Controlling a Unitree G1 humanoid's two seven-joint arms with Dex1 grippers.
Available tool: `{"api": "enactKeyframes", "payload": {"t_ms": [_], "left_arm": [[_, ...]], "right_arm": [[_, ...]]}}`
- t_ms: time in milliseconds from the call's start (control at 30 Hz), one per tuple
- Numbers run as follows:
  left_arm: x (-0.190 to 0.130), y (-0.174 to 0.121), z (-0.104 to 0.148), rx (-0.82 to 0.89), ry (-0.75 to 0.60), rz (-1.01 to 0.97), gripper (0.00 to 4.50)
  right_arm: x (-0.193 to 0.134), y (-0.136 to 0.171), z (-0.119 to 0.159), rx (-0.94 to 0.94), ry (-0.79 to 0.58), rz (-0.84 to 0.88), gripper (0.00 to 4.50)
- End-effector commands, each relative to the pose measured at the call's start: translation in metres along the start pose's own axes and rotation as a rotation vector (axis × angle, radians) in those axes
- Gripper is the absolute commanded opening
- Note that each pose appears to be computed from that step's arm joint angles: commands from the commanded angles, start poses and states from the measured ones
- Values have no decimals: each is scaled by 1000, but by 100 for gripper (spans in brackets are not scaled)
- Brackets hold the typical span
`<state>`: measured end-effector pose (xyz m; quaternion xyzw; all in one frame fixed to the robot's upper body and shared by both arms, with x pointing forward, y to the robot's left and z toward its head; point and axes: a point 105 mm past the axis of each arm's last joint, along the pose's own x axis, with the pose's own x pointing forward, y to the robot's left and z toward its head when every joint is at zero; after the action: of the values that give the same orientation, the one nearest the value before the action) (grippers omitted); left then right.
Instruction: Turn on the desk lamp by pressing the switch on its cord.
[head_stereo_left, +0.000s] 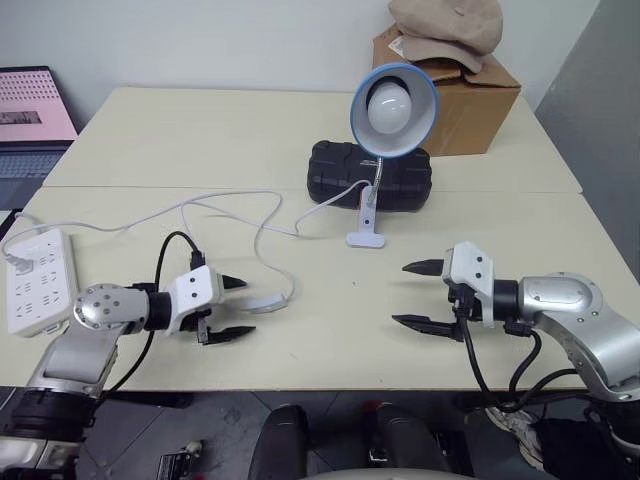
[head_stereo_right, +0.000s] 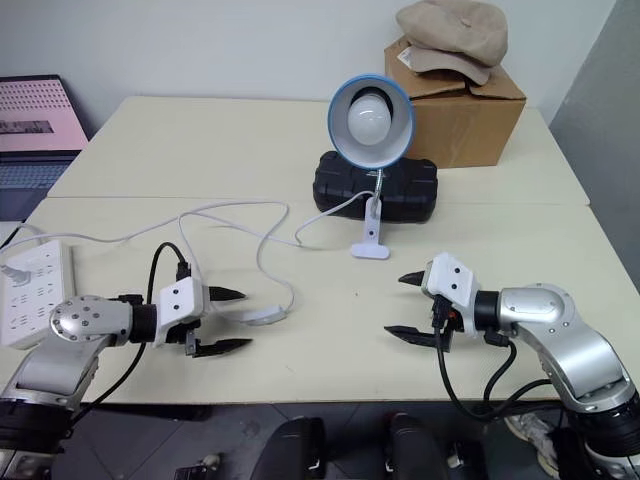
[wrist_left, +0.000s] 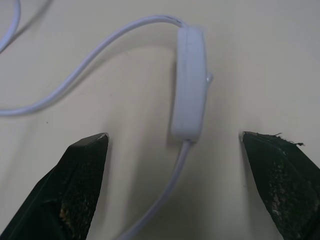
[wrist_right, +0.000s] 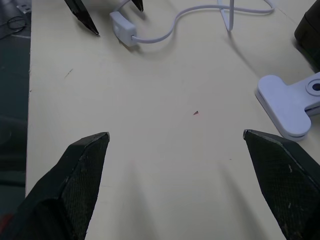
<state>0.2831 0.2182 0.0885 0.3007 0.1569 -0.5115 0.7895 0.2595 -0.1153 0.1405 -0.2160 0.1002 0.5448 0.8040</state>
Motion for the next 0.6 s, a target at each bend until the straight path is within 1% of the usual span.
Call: {"api": "enactKeyframes", "payload": {"t_ms": [33, 100, 133, 167, 200, 267, 333, 433, 467, 500, 600], "left_arm": [[4, 1, 4, 26, -22, -7, 444], [4, 0, 5, 27, -28, -13, 444], [4, -1, 5, 25, -30, -19, 407], [4, -2, 5, 25, -30, -23, 397], [4, -2, 5, 24, -30, -26, 368], [3, -3, 4, 24, -29, -29, 332], [3, -3, 5, 24, -30, -29, 286], [5, -4, 10, 28, -46, -37, 219], [6, -5, 11, 30, -51, -40, 206], [7, -6, 13, 32, -55, -46, 181], [8, -11, 18, 44, -67, -77, 126]], "right_arm": [[-2, 0, 11, -34, -29, -6, 450], [-3, 0, 11, -34, -28, -6, 450], [-3, 0, 11, -34, -28, -6, 450], [-3, -1, 11, -34, -29, -6, 450], [-3, -1, 11, -35, -29, -6, 450], [-2, -1, 11, -36, -29, -5, 450], [-2, -2, 11, -36, -30, -3, 450], [-2, -2, 11, -39, -29, -1, 450], [-2, -2, 11, -40, -29, 0, 450], [-2, -2, 11, -40, -29, 1, 450], [-2, -1, 11, -39, -26, 5, 450]]}}
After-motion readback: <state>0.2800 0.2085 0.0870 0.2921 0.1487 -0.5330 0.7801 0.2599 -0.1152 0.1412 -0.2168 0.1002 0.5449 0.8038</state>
